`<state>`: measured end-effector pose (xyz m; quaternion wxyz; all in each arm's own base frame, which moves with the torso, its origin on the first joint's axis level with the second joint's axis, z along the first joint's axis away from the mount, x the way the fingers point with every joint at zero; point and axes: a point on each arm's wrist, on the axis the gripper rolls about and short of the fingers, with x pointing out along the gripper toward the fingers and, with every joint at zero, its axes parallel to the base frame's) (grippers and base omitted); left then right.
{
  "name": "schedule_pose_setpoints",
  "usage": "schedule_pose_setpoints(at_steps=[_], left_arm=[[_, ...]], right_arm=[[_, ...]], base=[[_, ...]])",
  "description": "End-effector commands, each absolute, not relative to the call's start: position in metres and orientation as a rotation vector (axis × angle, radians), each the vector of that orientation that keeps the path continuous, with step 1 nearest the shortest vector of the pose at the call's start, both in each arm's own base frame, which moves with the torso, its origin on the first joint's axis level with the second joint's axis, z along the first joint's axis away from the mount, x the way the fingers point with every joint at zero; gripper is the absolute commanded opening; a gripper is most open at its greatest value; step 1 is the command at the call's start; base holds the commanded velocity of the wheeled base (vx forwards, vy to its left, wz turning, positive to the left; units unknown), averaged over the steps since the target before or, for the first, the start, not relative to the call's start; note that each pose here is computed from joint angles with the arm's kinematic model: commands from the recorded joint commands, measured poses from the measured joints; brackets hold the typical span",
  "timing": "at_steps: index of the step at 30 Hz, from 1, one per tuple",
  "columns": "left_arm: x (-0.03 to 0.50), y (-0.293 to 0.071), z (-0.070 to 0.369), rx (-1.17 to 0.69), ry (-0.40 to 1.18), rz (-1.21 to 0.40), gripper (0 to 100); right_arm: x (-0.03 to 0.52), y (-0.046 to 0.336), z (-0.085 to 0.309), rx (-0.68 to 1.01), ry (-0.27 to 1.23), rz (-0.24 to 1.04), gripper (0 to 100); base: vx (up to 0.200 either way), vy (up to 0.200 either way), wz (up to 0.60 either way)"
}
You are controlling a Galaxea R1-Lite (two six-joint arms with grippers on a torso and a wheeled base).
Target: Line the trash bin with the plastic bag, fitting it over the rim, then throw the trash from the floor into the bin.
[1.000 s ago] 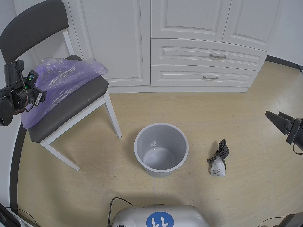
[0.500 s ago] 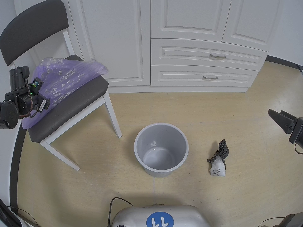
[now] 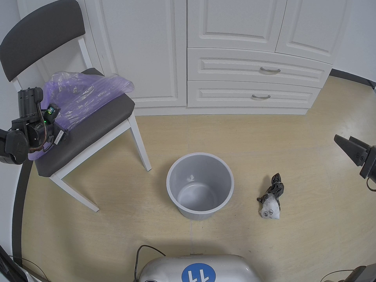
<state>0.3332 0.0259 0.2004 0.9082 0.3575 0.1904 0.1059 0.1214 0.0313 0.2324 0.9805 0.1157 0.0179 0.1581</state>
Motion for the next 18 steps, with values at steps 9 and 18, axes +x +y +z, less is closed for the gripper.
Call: schedule_pose_setpoints(at_steps=[9,18], left_arm=[[0.355,0.025,0.199,0.736,0.327,0.249,100],[0.36,0.028,0.217,0.727,0.271,0.276,100]], right_arm=[[0.121,0.031,0.233,0.234,0.035,0.318,100],[0.121,0.031,0.233,0.235,0.033,0.317,100]], base=[[0.0,0.0,0.0],[0.0,0.0,0.0]])
